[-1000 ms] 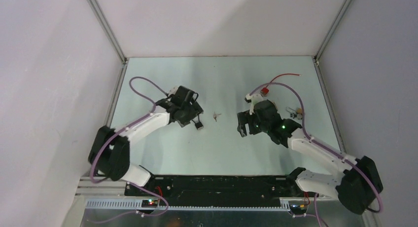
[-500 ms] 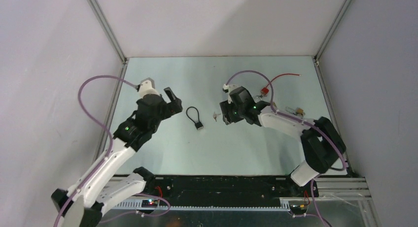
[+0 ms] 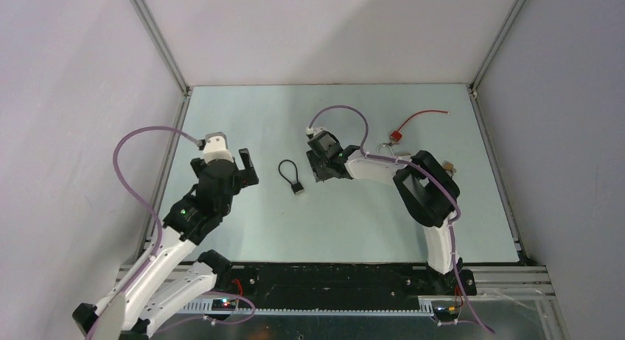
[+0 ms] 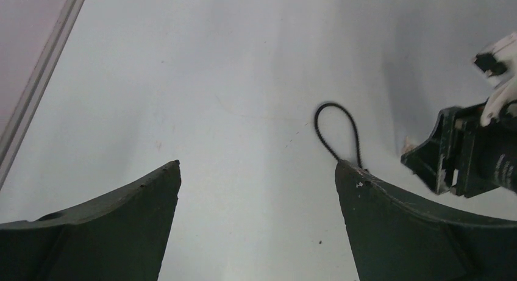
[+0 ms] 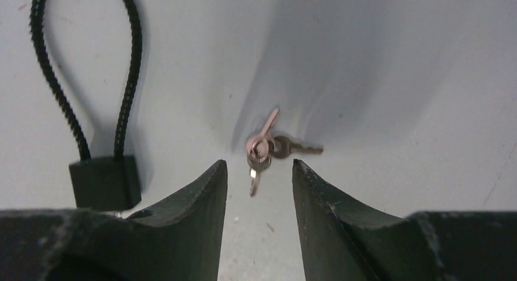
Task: Unlock with the key
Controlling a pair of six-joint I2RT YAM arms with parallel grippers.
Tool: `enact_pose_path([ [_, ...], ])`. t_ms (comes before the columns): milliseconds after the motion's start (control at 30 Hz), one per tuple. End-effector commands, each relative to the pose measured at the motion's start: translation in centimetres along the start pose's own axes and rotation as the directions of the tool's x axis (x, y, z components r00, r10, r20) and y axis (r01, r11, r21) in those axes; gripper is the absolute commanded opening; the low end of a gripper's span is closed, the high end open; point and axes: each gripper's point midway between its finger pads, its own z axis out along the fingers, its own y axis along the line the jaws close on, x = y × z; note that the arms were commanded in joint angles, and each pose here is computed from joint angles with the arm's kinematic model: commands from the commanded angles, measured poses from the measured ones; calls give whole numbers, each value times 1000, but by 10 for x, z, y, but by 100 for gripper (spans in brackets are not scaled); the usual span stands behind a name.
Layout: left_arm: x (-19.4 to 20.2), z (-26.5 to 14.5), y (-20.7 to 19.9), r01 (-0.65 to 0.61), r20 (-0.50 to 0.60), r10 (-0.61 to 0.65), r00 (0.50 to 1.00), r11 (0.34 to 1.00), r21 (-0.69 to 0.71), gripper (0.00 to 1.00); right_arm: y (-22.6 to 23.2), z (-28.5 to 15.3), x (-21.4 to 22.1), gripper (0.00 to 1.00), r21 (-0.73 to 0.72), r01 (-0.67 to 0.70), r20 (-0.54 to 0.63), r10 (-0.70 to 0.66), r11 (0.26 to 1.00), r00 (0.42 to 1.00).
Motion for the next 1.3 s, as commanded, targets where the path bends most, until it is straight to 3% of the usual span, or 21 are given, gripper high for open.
enact_pose_path([
  [0,2,10,4,-76,-5,75,997,996,-42,100,0,12,-20,47,64,-52,44,49,997,998],
  [267,15,24,-9,-103,-63,102,993,995,-12,100,-5,25,6,38,126,-99,-71,109,987,992],
  [500,16,24,-18,-78,-73,81,994,996,39,100,2,1,10,18,56,-71,-106,76,996,991],
  [633,16,21,-21,-64,-69,69,995,996,61,100,3,-17,23,1,9,-47,-120,47,999,992],
  [700,16,20,-24,-55,-71,61,996,995,77,100,4,-27,25,0,-22,-38,-113,35,999,993],
  [1033,20,15,-59,77,-129,-49,990,971,224,100,27,-87,7,0,-260,-55,82,79,964,993],
  [1267,17,8,-90,156,-162,-103,981,918,364,99,52,-141,-22,0,-486,23,297,141,874,944],
])
